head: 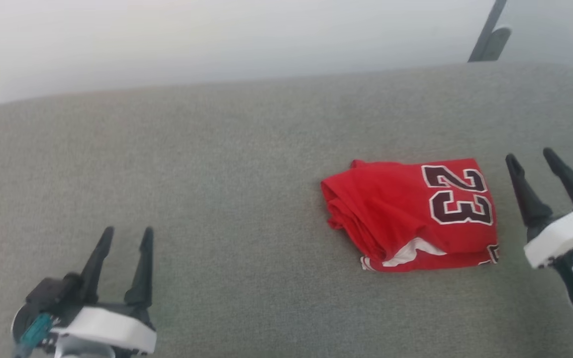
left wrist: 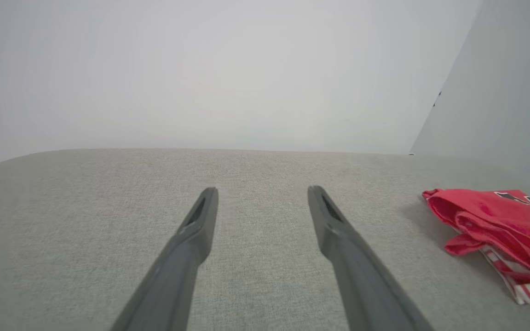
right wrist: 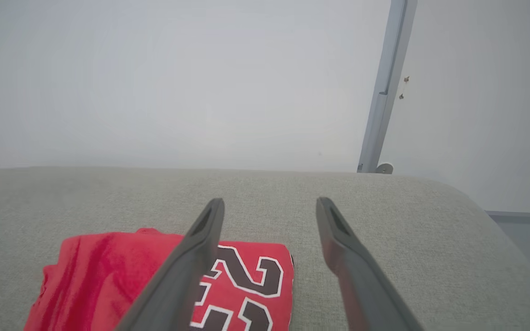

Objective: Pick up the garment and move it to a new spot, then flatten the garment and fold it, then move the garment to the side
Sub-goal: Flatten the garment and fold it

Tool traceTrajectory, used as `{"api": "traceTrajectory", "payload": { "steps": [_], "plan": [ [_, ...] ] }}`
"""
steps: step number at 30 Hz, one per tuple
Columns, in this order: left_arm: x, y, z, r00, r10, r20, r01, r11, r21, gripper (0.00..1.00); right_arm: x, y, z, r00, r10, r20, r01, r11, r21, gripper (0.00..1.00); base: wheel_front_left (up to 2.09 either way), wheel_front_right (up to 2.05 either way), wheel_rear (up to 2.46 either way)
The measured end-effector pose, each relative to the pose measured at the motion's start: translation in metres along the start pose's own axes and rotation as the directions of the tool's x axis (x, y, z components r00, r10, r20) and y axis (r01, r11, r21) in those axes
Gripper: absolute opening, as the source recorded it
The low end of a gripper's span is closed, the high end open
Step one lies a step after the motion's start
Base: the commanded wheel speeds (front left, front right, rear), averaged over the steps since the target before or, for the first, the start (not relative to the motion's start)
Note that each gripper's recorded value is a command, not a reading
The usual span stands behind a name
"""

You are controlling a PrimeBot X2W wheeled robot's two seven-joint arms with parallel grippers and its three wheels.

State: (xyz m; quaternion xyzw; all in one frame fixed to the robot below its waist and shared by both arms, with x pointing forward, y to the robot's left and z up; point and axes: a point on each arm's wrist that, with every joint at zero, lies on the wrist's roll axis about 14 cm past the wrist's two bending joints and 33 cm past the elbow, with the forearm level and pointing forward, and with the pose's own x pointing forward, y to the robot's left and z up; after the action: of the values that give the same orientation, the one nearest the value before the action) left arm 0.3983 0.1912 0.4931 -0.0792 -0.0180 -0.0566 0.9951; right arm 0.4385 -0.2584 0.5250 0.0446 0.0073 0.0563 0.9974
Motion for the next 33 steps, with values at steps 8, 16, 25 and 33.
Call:
{"api": "traceTrajectory", "payload": {
  "steps": [8, 16, 25, 33],
  "plan": [
    [-0.021, 0.007, 0.009, 0.999, 0.033, 0.025, -0.033, 0.999, -0.002, 1.00, -0.027, -0.002, 0.003, 0.999, -0.024, 0.044, 0.023, 1.000, 0.013, 1.00, 0.00, 0.00, 0.00],
    [-0.047, 0.019, 0.004, 0.995, 0.102, 0.009, -0.102, 0.995, -0.004, 1.00, -0.044, -0.001, -0.006, 0.998, -0.038, 0.040, 0.037, 0.998, 0.041, 1.00, 0.00, 0.00, 0.00],
    [-0.065, 0.029, 0.007, 0.987, 0.159, 0.017, -0.159, 0.987, -0.003, 1.00, -0.054, 0.000, -0.006, 0.997, -0.058, 0.043, 0.056, 0.997, 0.047, 1.00, 0.00, 0.00, 0.00],
    [-0.066, 0.027, 0.011, 0.988, 0.154, 0.029, -0.154, 0.988, 0.001, 1.00, -0.059, 0.008, -0.005, 0.998, -0.055, 0.035, 0.053, 0.997, 0.058, 1.00, 0.00, 0.00, 0.00]
  ]
}}
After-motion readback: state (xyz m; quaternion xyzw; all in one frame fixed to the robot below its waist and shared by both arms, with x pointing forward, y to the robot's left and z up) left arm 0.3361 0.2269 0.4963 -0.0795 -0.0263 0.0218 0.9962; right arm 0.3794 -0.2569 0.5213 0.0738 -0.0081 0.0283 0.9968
